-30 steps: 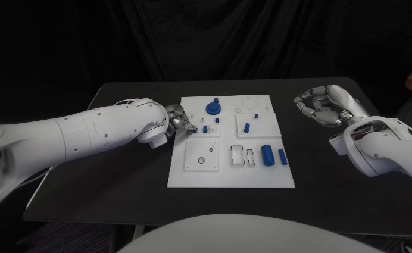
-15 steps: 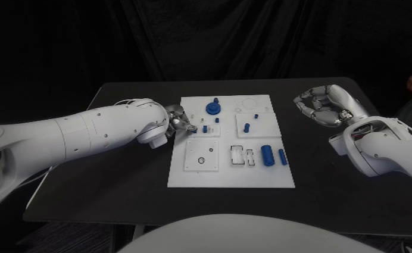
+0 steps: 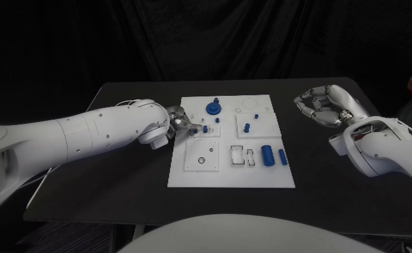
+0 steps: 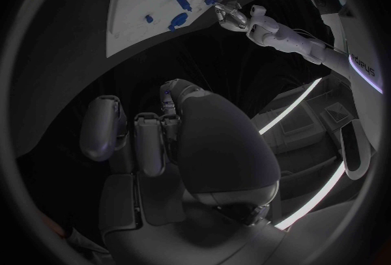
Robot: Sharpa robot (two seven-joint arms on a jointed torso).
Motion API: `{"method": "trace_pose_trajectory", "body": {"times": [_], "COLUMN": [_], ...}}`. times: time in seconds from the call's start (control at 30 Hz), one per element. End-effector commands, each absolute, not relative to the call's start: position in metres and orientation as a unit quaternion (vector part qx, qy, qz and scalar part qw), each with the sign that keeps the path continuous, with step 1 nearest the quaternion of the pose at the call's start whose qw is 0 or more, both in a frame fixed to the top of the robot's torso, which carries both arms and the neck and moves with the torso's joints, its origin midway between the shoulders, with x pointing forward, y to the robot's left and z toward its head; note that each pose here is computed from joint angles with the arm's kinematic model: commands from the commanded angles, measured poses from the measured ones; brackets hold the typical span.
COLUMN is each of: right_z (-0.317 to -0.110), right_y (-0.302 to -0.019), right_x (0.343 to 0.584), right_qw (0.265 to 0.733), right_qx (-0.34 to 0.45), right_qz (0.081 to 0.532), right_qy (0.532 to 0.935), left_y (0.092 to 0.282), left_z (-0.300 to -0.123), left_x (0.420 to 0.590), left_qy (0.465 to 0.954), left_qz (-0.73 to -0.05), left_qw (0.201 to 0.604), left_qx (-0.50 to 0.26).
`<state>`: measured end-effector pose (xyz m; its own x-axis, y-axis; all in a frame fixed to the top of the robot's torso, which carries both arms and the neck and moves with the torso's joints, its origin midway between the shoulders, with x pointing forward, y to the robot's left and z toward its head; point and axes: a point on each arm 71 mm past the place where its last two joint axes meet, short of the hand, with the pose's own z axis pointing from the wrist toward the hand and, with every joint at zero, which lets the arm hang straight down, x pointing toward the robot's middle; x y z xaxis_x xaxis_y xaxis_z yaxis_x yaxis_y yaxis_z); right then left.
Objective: Assemble the parts on the task board
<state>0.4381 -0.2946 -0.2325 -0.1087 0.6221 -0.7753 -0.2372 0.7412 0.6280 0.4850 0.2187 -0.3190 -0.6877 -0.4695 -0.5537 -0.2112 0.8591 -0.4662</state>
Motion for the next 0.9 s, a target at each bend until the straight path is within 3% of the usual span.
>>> {"method": "trace_pose_trajectory", "body": {"times": [0.03,0.6,0.9], "right_z": [-0.2339,-0.2342,-0.234], "right_y": [-0.2948,-0.2946,-0.2951], "right_x": [0.4378,0.4382,0.438], "right_qw": [0.649,0.648,0.649], "right_qx": [0.148,0.148,0.148], "right_qz": [0.325,0.325,0.325], "right_qy": [0.672,0.672,0.672], "left_y": [0.2203,0.2269,0.2273], "left_z": [-0.3289,-0.3344,-0.3312], "left_x": [0.4787,0.4772,0.4792], "left_qy": [0.911,0.914,0.901], "left_qz": [-0.172,-0.155,-0.171], "left_qw": [0.324,0.319,0.345], "left_qx": [-0.189,-0.197,-0.2]}}
